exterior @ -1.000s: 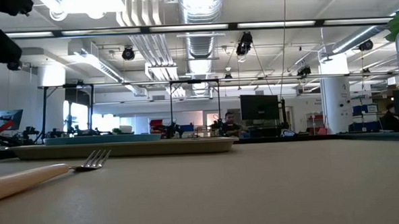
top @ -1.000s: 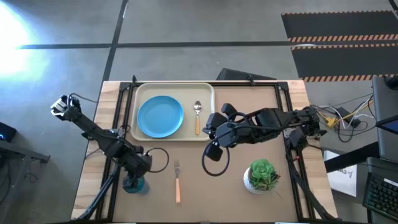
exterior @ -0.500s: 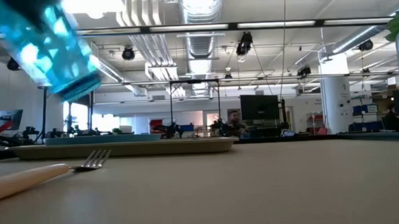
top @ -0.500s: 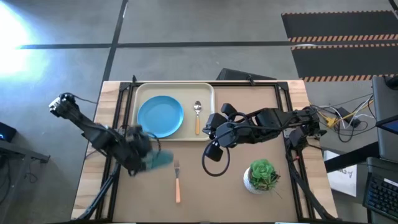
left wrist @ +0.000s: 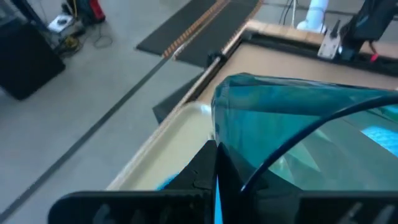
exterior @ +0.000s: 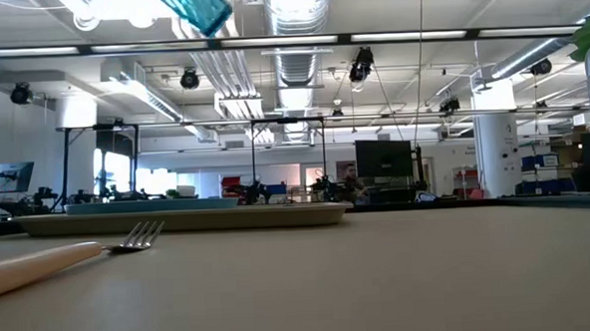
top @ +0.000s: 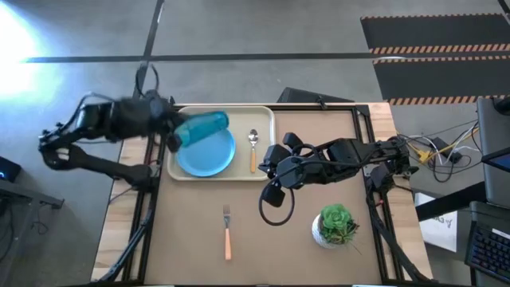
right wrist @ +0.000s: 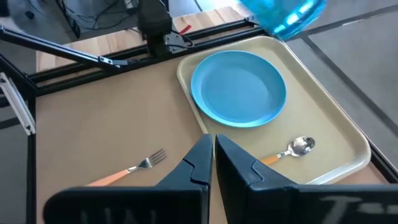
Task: Pick and place plate/cup/fork/spoon on tray
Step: Put the blue cup on the white serving tray to the top right of the light blue plate
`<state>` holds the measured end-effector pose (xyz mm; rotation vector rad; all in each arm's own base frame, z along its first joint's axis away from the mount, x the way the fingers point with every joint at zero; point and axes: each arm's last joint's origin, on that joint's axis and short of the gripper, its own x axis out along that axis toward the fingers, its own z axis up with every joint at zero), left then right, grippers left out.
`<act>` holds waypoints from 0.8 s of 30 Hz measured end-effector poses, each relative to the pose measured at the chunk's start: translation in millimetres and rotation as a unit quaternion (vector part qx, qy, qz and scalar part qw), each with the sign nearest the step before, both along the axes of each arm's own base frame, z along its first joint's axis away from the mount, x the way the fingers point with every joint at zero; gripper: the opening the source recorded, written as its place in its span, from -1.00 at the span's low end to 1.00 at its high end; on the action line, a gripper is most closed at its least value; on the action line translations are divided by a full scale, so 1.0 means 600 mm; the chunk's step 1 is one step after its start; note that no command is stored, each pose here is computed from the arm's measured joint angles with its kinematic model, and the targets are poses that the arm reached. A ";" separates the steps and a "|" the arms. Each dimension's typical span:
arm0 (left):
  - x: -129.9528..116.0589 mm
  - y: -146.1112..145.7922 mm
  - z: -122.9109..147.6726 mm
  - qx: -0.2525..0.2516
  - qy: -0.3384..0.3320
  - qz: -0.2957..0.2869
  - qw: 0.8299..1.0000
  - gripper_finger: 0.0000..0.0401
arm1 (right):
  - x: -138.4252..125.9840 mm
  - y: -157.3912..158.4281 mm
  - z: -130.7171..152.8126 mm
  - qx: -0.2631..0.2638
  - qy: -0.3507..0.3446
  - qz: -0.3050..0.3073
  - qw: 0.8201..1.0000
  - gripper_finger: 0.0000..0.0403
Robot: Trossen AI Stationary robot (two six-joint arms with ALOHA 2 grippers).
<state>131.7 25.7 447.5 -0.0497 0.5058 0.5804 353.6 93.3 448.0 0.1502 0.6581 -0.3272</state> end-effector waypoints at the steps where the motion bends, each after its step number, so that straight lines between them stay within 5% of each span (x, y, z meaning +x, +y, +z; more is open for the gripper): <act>1: 0.004 0.013 0.006 0.002 0.000 -0.001 1.000 -1.00 | 0.000 0.000 0.000 0.000 0.000 0.000 1.000 -0.96; 15: 0.103 0.209 -0.020 -0.046 0.100 -0.046 0.993 -1.00 | 0.001 -0.001 -0.001 0.015 -0.010 -0.030 0.999 -0.96; 24: 0.044 0.212 0.013 -0.019 0.092 -0.005 0.996 -1.00 | 0.011 0.002 -0.033 0.028 0.014 -0.051 0.998 -0.96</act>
